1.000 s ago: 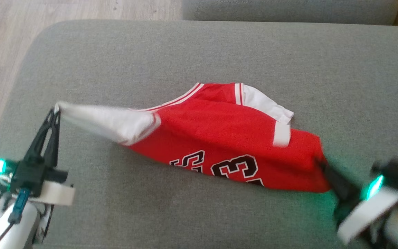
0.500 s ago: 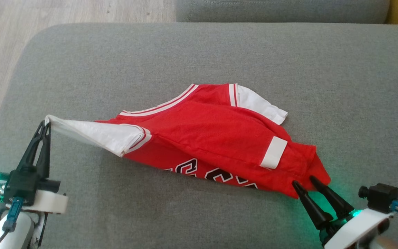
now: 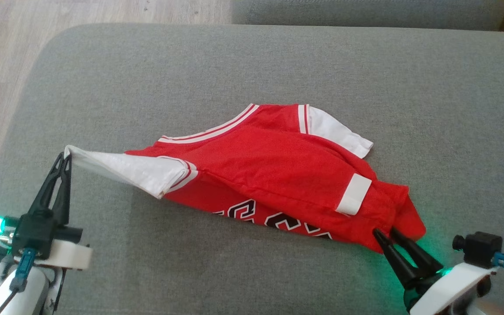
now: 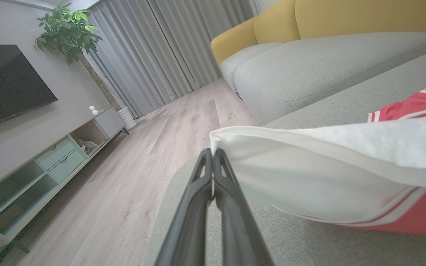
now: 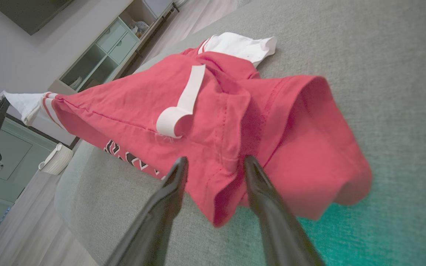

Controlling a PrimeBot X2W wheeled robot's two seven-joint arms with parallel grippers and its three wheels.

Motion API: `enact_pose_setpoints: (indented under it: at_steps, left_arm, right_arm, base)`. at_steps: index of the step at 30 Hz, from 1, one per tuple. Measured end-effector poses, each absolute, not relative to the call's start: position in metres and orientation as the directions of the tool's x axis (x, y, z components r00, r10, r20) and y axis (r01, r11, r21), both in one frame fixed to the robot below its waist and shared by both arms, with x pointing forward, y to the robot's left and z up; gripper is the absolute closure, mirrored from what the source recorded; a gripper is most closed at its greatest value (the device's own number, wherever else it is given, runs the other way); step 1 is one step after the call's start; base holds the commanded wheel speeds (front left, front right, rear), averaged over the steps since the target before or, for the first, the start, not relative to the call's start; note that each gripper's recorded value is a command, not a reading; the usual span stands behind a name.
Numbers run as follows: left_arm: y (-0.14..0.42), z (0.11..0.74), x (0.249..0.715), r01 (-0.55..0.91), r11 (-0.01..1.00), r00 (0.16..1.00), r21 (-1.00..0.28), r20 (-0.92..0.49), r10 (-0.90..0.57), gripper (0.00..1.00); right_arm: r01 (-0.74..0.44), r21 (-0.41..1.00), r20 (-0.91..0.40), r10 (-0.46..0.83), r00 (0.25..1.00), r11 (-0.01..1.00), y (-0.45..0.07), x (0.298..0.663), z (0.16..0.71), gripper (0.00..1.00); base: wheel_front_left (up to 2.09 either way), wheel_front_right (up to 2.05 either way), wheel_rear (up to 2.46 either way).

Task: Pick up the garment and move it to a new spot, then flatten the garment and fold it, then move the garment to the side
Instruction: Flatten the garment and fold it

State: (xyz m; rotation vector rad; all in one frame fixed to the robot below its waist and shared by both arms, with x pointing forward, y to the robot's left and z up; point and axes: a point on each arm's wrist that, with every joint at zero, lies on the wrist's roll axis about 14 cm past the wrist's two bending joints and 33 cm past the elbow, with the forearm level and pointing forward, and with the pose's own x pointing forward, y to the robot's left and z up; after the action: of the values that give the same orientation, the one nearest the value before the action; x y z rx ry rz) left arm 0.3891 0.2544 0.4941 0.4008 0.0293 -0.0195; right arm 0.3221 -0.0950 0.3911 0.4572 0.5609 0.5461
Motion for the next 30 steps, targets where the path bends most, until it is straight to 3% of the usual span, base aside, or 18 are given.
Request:
enact_pose_setpoints:
  at_steps: [2,3,11,16,22,25,30]
  left_arm:
    - [0.254,0.494,0.389,0.025,0.920,0.999,0.391,-0.032,-0.014,1.00]
    - [0.254,0.495,0.390,0.025,0.920,0.999,0.391,-0.031,-0.015,1.00]
    - [0.251,0.500,0.395,0.028,0.918,1.000,0.396,-0.012,-0.026,1.00]
    - [0.242,0.526,0.398,0.036,0.919,0.996,0.392,0.061,-0.065,1.00]
    - [0.212,0.625,0.406,0.068,0.906,0.924,0.419,0.316,-0.215,1.00]
    - [0.198,0.692,0.401,0.064,0.885,0.839,0.461,0.455,-0.298,1.00]
    - [0.168,0.779,0.391,0.068,0.837,0.706,0.543,0.567,-0.425,1.00]
  right_arm:
    - [-0.355,0.541,-0.372,0.596,0.712,0.762,-0.094,0.322,0.390,0.95]
    - [-0.357,0.541,-0.372,0.597,0.710,0.761,-0.093,0.322,0.390,1.00]
    - [-0.388,0.518,-0.344,0.601,0.722,0.763,-0.090,0.328,0.398,1.00]
    - [-0.405,0.478,-0.249,0.563,0.788,0.779,-0.103,0.346,0.428,1.00]
    - [-0.433,0.277,0.076,0.430,0.900,0.858,-0.161,0.393,0.545,1.00]
    - [-0.430,0.174,0.235,0.387,0.892,0.886,-0.184,0.391,0.606,1.00]
    - [-0.400,-0.037,0.392,0.382,0.837,0.916,-0.208,0.375,0.697,1.00]
  base:
    - [0.00,0.00,0.00]
    - [0.00,0.00,0.00]
    - [0.00,0.00,0.00]
    - [0.00,0.00,0.00]
    - [0.00,0.00,0.00]
    - [0.00,0.00,0.00]
    - [0.00,0.00,0.00]
